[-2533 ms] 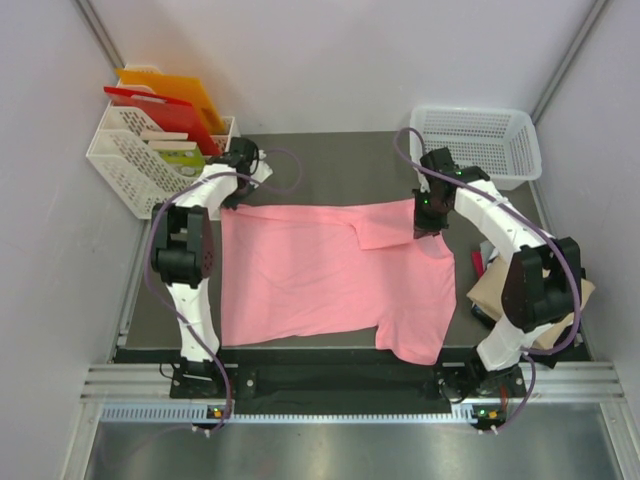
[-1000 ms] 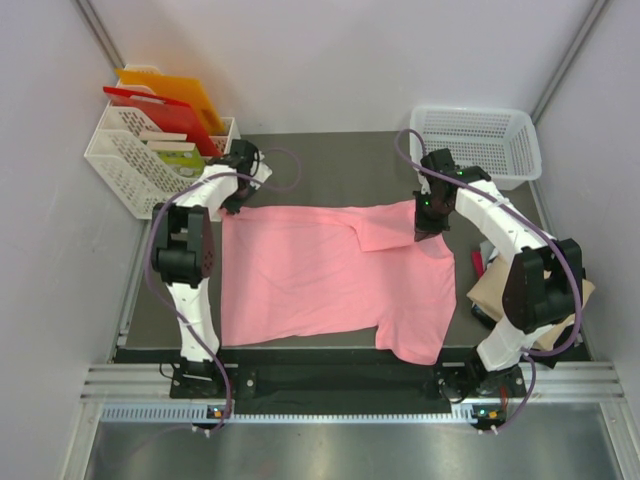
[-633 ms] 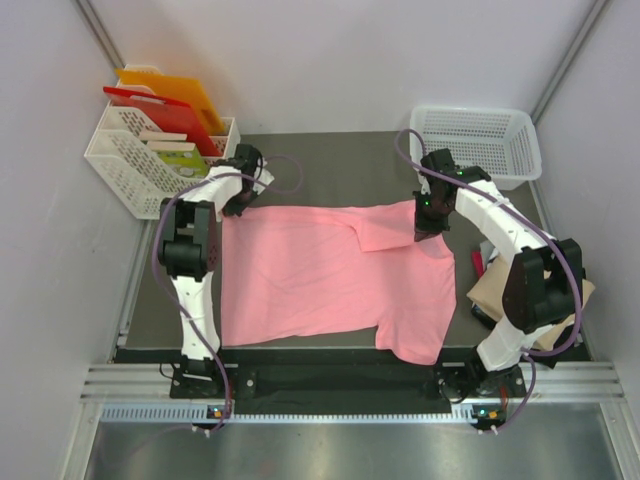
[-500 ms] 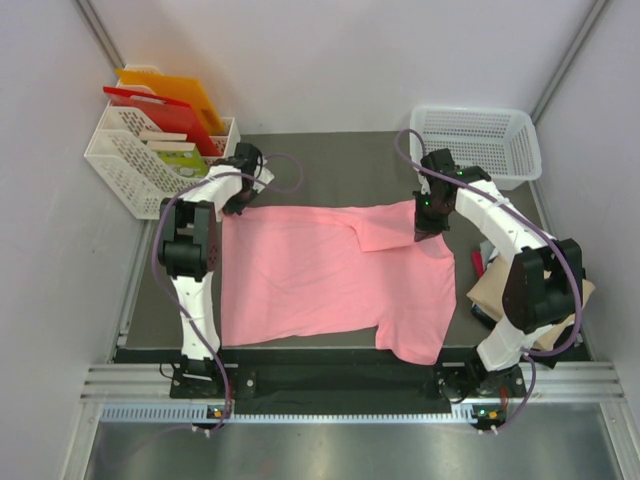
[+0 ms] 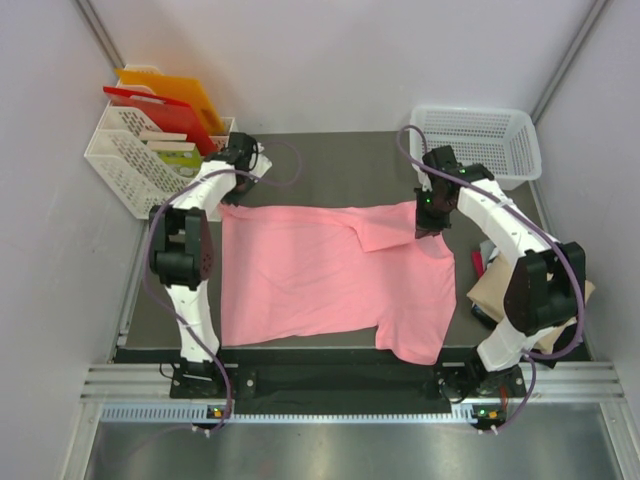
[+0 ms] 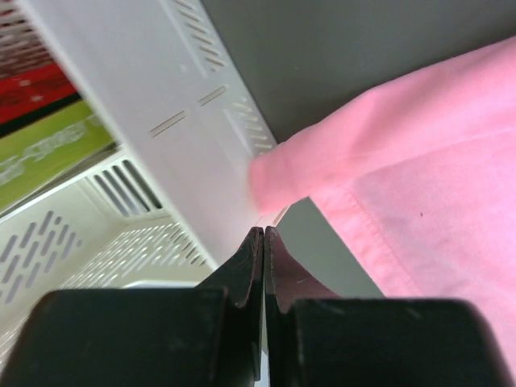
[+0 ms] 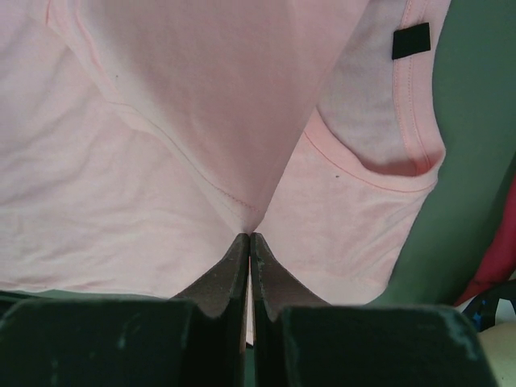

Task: Fold and stack the t-shirts
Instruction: Grap the side of the flattened tshirt furthest away from the robot with both arms

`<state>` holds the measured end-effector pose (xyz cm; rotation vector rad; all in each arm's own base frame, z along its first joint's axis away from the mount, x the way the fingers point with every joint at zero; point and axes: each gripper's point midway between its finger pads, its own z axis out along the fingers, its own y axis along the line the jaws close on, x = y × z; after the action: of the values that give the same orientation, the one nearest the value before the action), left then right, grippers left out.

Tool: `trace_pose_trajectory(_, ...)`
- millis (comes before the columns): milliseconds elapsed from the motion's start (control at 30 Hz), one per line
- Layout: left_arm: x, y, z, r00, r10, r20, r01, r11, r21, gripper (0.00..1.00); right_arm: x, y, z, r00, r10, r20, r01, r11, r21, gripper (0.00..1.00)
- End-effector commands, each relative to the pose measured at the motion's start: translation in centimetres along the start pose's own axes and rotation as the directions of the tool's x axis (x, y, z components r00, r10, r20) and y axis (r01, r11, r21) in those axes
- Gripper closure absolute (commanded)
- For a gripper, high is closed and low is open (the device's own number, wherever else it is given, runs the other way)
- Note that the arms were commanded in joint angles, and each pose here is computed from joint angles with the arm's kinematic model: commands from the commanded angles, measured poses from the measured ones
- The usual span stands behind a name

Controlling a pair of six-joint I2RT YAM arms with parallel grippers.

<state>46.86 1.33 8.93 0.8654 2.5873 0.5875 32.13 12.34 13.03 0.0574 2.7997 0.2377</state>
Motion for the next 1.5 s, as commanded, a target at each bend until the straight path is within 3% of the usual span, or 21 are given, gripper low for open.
trace_pose_trajectory(0,-2.0,2.5,-5.4,0.992,-0.023,0.126,0.028,0.999,-0.042,1.00,-2.0,0.4,-3.2,0.994,-0.002,0.107,0.006,1.000,-0.029,1.00)
trace_pose_trajectory(267,-0.2,0.6,-3.5,0.998,0.007,0.067,-0.006,1.000,-0.022,1.00,-1.4,0.4,-3.0,0.995,-0.001,0.100,0.005,0.999,-0.037,1.00)
trace_pose_trajectory(300,-0.3,1.0,-3.1,0.998,0.012,0.065,-0.009,0.999,-0.053,0.92,-1.4,0.4,-3.0,0.995,-0.001,0.098,0.005,0.999,-0.038,1.00)
trace_pose_trajectory(333,-0.2,0.8,-2.7,0.998,0.022,0.053,-0.019,0.998,-0.057,0.71,-1.2,0.4,-2.9,0.996,-0.002,0.091,0.006,0.999,-0.040,1.00)
trace_pose_trajectory(433,0.1,0.4,-1.0,0.999,0.039,0.015,-0.038,0.998,-0.057,0.59,-1.0,0.4,-2.9,0.996,-0.001,0.090,0.005,0.999,-0.046,1.00)
trace_pose_trajectory(500,-0.1,0.1,-0.1,0.999,0.042,0.006,-0.042,0.998,-0.056,0.56,-1.0,0.4,-3.0,0.996,0.000,0.094,0.004,0.999,-0.048,1.00)
trace_pose_trajectory(767,-1.0,-0.8,1.3,0.996,0.086,-0.010,-0.086,0.994,-0.060,0.55,-1.0,0.4,-2.8,0.996,0.006,0.092,-0.002,0.999,-0.050,1.00)
trace_pose_trajectory(1033,-0.8,-1.0,2.0,0.995,0.094,-0.020,-0.095,0.993,-0.068,0.68,-0.7,0.4,-2.5,0.996,0.002,0.084,0.002,0.999,-0.046,1.00)
trace_pose_trajectory(1200,-0.9,-0.7,2.1,0.995,0.101,-0.018,-0.102,0.992,-0.077,0.69,-0.7,0.3,-2.5,0.996,0.004,0.084,0.000,0.999,-0.044,1.00)
trace_pose_trajectory(1333,-0.3,-0.9,2.2,0.994,0.108,-0.034,-0.111,0.991,-0.072,0.66,-0.8,0.3,-2.6,0.996,0.006,0.087,-0.002,0.999,-0.046,1.00)
trace_pose_trajectory(1467,0.2,-0.6,1.9,0.992,0.120,-0.030,-0.122,0.988,-0.091,0.53,-0.8,0.3,-2.6,0.996,0.005,0.086,-0.001,0.999,-0.047,1.00)
